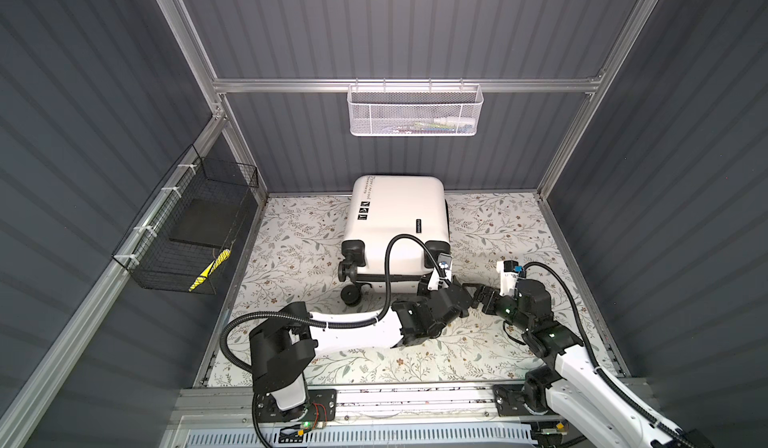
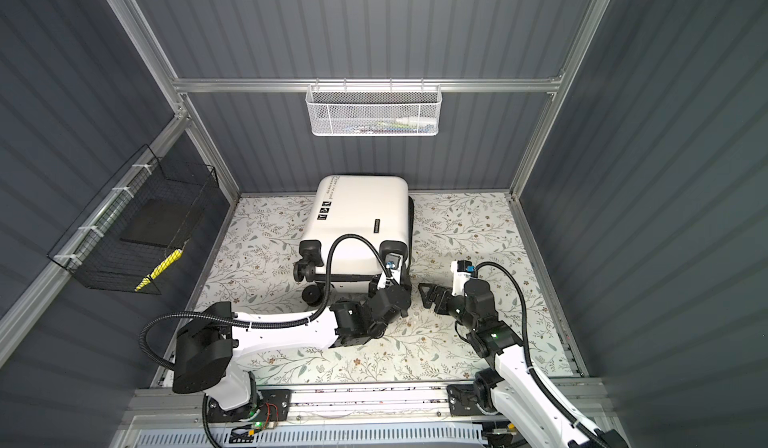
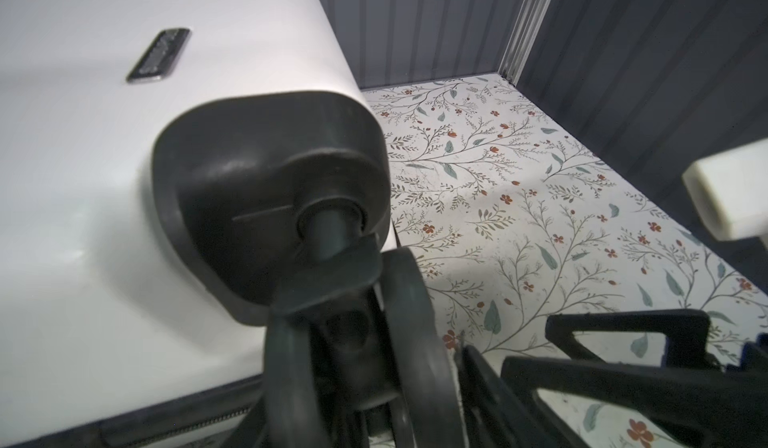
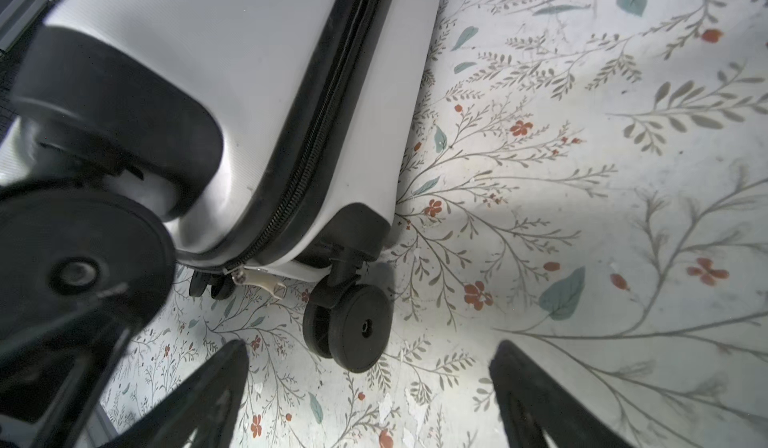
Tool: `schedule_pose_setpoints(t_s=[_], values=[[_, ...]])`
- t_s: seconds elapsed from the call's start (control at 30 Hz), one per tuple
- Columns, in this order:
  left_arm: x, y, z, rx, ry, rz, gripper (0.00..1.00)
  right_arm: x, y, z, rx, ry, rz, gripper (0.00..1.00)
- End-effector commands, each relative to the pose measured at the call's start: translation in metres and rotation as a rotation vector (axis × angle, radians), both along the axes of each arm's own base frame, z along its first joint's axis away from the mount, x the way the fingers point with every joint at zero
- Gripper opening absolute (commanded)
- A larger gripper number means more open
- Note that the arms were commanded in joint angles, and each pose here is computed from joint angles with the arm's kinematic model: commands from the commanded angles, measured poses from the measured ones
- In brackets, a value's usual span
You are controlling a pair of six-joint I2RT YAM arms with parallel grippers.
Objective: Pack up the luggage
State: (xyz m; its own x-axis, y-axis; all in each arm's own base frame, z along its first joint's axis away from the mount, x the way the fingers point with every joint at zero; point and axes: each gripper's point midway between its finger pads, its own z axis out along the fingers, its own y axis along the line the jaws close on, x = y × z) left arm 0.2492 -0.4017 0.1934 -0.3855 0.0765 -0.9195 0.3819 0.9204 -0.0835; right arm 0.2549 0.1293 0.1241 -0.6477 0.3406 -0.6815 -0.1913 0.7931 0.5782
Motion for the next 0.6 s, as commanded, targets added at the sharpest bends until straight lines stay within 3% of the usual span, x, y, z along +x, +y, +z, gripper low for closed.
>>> schedule_pose_setpoints(t_s=[0.0,0.4,0.57], values=[[0.001,-0.010,0.024,-0.049,-0.024,-0.029,0.46,0.002,0.005,0.003,0.012,-0.059,0.012,0.91],[-0.011,-0.024,0.074,-0.151,-0.029,-0.145,0.00,0.004,0.034,-0.005,0.017,-0.119,0.097,0.77],[-0.014,-0.028,0.089,-0.174,-0.031,-0.172,0.00,0.002,0.047,-0.002,0.019,-0.177,0.147,0.68]])
